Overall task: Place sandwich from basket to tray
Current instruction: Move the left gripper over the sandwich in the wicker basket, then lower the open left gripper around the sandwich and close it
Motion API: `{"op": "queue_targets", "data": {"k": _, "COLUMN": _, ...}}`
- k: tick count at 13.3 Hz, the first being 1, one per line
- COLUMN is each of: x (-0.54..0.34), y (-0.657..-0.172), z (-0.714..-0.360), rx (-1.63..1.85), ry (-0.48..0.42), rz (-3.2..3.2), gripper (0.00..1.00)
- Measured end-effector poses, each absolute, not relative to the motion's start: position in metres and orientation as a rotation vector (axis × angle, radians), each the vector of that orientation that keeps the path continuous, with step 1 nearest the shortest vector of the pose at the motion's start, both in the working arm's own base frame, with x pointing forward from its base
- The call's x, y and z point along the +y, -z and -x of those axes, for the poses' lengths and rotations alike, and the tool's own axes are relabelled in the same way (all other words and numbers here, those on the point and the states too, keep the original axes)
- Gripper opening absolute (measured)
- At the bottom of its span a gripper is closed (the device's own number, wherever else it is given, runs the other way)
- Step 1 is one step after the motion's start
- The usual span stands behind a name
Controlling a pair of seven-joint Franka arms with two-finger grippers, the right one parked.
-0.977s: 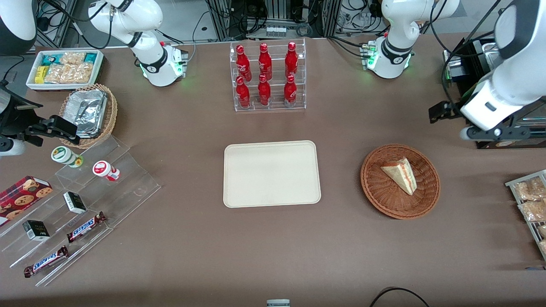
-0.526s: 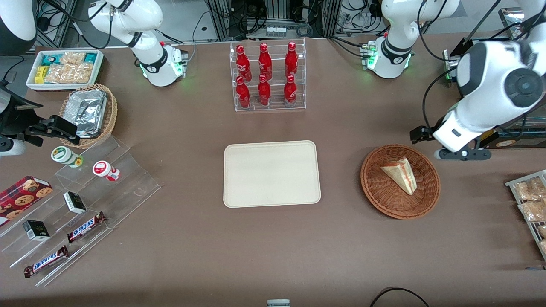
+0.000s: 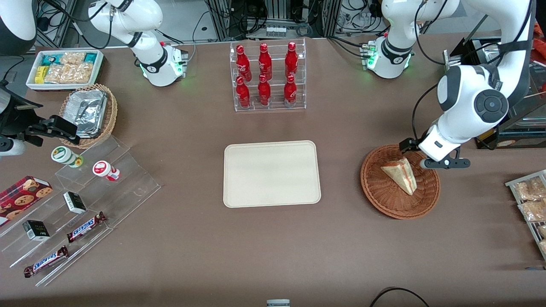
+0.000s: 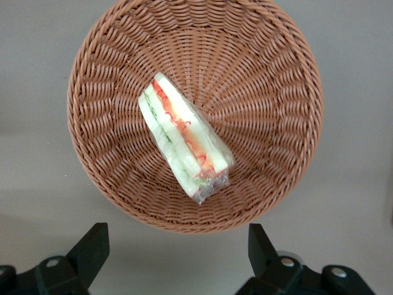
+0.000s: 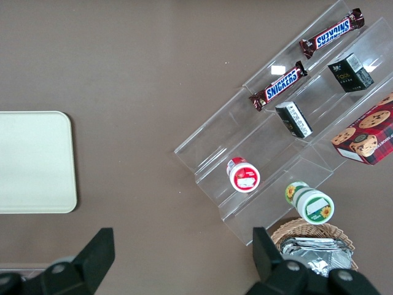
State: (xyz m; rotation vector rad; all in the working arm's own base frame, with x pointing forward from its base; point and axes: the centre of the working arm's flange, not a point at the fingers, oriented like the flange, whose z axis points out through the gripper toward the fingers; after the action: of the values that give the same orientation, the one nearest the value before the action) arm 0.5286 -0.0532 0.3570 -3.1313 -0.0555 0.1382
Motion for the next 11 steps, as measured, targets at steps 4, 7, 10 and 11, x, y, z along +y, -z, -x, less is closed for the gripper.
{"op": "queue_targets", "data": {"k": 4, "x": -0.054, "y": -0.340, "z": -0.537, "rx": -0.449, "ry": -0.089, "rz": 3.102, "gripper": 1.00}}
{"op": "queue_targets", "data": {"k": 7, "x": -0.057, "y": -0.326, "z": -0.543, "rx": -0.810, "ry": -0.058, "rz": 3.033, "gripper": 1.00}}
{"op": "queue_targets", "data": {"k": 10, "x": -0.058, "y": -0.313, "z": -0.545, "rx": -1.049, "ry": -0.058, "rz": 2.958, "gripper": 1.00}}
{"op": "queue_targets", "data": {"k": 11, "x": -0.059, "y": -0.309, "z": -0.547, "rx": -1.087, "ry": -0.054, "rz": 2.946, "gripper": 1.00}}
